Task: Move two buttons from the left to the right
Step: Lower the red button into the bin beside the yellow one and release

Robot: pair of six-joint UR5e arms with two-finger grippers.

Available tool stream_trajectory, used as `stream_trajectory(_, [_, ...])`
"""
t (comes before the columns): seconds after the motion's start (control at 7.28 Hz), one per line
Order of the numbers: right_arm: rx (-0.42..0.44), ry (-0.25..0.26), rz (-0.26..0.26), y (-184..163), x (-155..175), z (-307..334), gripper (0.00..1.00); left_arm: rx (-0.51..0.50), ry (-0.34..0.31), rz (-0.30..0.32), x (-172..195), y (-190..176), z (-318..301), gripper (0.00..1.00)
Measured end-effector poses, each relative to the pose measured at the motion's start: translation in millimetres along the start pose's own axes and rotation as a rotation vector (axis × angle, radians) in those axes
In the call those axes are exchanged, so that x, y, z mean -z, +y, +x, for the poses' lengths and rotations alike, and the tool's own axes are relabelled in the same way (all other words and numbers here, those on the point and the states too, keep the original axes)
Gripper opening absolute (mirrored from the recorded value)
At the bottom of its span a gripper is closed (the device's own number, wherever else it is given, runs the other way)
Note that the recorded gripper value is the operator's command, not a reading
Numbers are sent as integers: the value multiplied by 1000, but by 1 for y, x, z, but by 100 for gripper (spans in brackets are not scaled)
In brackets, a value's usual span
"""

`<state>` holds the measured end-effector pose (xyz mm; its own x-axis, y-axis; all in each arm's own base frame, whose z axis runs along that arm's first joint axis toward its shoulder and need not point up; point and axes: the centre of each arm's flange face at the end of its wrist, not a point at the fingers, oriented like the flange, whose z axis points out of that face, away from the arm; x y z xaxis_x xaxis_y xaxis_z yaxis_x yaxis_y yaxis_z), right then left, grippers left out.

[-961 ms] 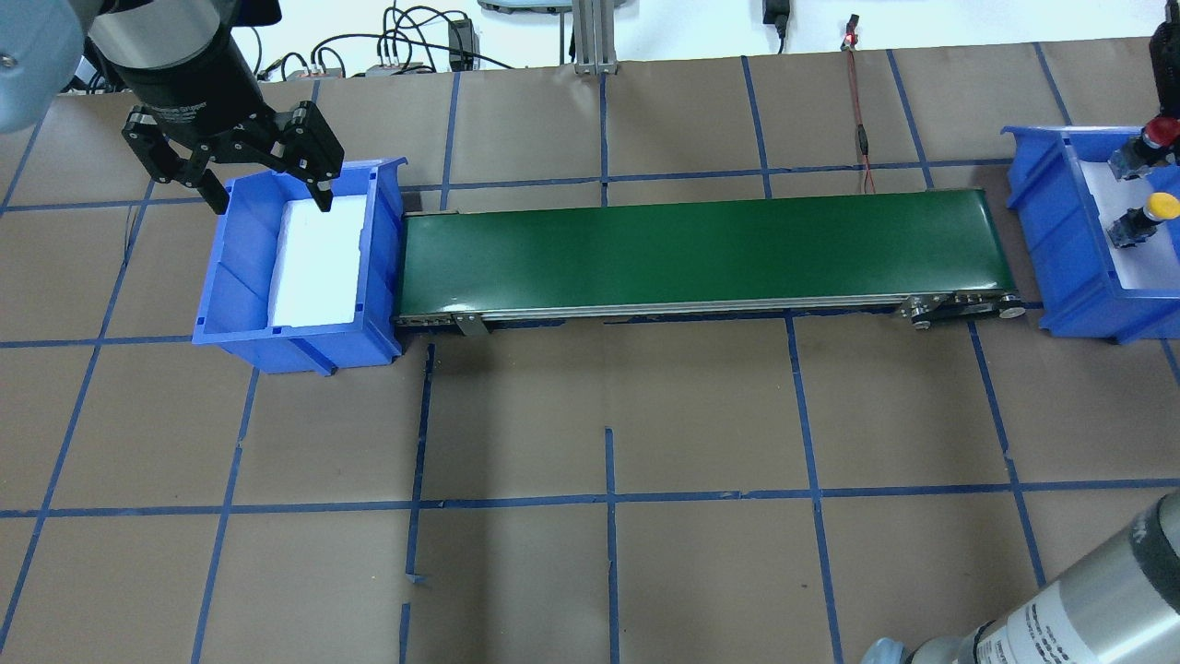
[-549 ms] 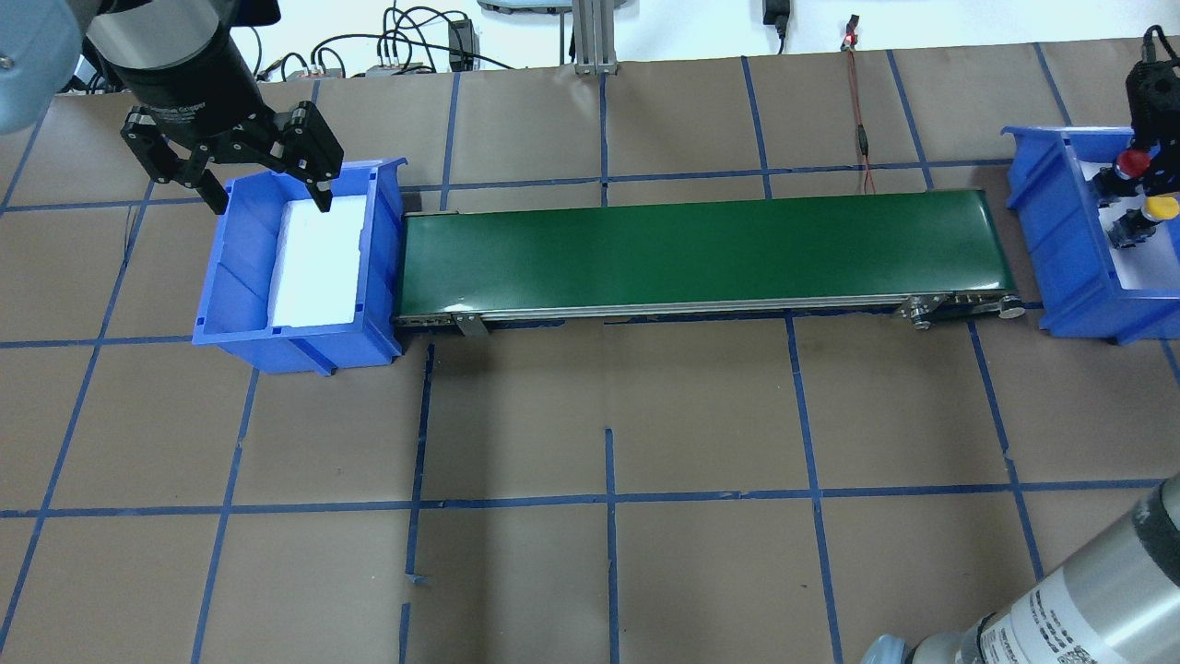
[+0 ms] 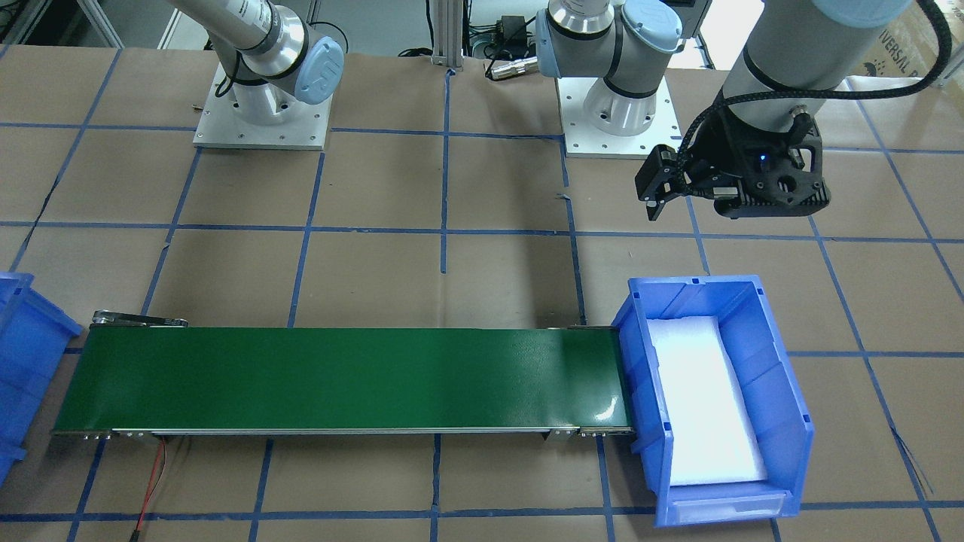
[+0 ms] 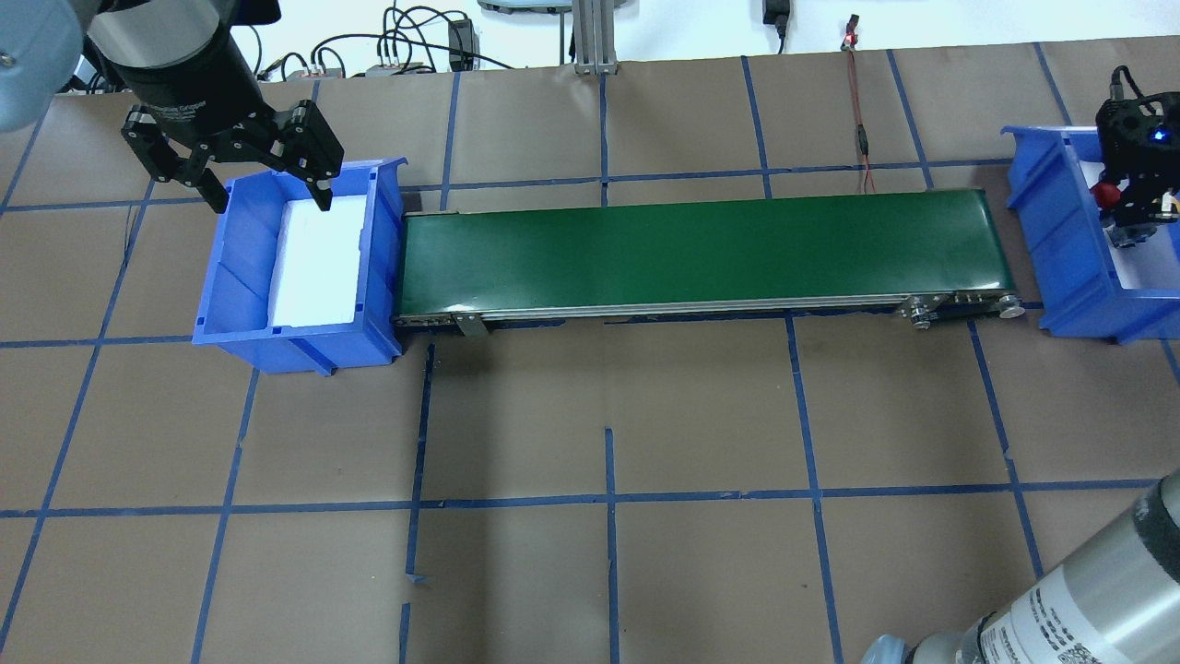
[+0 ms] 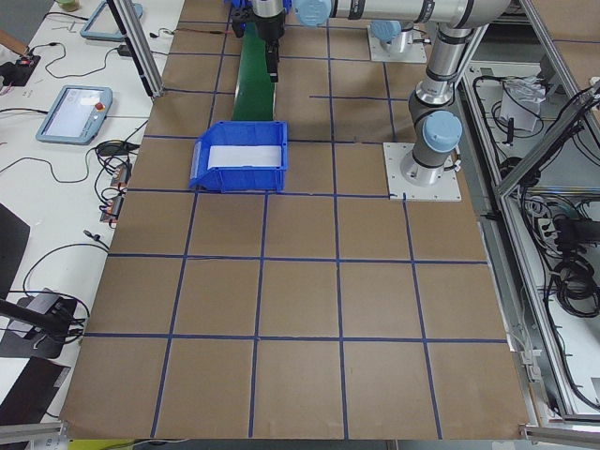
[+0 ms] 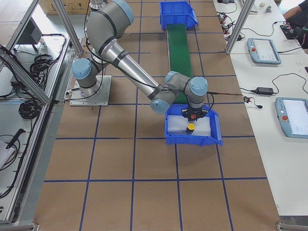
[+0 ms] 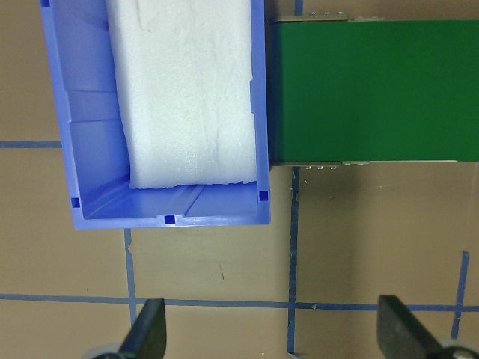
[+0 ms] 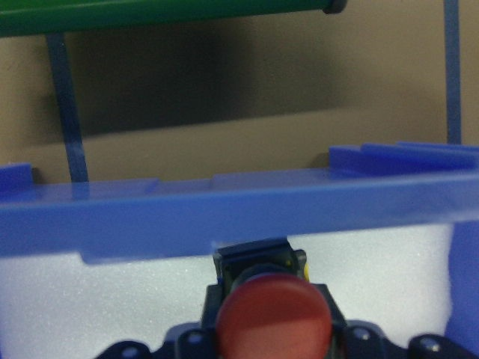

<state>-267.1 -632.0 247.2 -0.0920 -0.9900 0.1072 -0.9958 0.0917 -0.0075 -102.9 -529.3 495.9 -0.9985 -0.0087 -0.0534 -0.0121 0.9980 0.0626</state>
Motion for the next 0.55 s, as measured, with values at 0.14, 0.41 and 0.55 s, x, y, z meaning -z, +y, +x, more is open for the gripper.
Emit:
stream_trajectory(0.14, [-2, -5, 2, 0, -3, -2, 99, -1, 0, -1, 0, 0, 0, 100])
stream_trajectory(0.41, [-8, -6, -9, 1, 2, -1, 100, -2, -1, -5, -2, 1, 1, 100])
stream_trajectory(0.55, [-10, 6, -21, 2, 14, 1, 100, -3, 0, -5, -3, 2, 1, 100])
